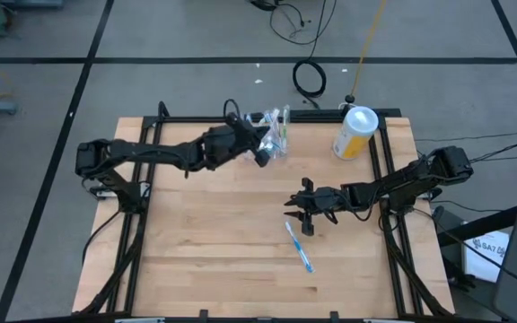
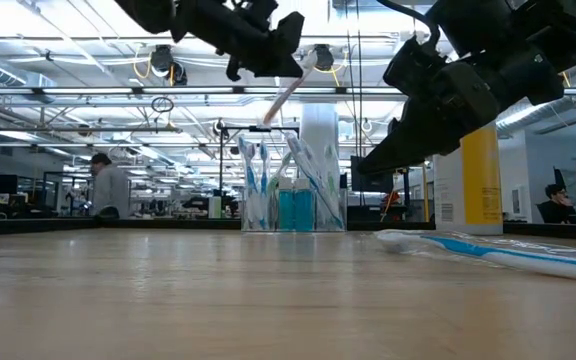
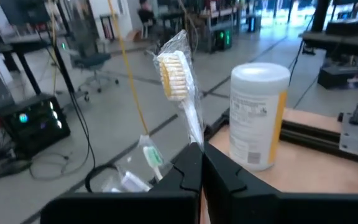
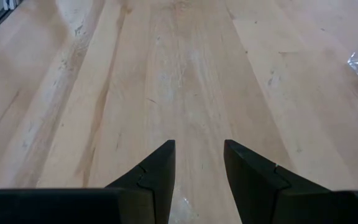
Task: Pick & Place toothbrushing station
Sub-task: Put the orange toothbrush into the transparent organizer
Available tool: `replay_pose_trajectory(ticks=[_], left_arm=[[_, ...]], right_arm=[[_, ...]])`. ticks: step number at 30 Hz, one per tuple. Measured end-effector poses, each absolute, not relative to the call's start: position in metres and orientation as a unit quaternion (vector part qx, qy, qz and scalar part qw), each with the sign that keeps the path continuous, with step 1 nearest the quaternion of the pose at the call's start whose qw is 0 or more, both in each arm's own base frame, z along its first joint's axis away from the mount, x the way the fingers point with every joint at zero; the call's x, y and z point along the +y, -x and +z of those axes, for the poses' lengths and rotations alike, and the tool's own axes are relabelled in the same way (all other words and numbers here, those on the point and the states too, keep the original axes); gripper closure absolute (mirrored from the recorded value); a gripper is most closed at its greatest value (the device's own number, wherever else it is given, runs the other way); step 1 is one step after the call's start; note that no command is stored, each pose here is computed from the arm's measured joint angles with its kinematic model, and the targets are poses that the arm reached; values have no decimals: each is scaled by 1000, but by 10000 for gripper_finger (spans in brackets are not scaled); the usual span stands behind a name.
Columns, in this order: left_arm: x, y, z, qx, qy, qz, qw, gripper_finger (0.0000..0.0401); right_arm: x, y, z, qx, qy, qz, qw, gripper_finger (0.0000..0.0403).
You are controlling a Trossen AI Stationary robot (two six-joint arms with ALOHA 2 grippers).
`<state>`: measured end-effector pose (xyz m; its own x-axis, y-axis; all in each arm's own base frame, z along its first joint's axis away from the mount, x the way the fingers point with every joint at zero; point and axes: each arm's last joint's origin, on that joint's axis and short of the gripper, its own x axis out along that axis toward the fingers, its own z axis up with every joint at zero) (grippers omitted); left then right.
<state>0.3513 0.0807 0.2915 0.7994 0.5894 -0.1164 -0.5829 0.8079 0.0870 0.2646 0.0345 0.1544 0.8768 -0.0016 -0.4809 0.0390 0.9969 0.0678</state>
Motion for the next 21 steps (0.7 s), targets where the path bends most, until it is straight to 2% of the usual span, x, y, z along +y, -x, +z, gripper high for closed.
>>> replay_pose_trajectory(ticks=[6, 14, 17, 21], left_arm=[[91, -333, 276, -10, -51, 316, 947, 399], [115, -294, 242, -104, -53, 279, 953, 399], [121, -285, 232, -98, -66, 253, 960, 396], [127, -278, 223, -83, -68, 262, 959, 399]], right_arm=[[35, -265, 154, 248, -49, -12, 967, 275], [33, -265, 155, 247, -23, 23, 969, 275], [32, -266, 156, 242, -23, 26, 970, 275], [28, -267, 157, 233, -25, 19, 972, 275]])
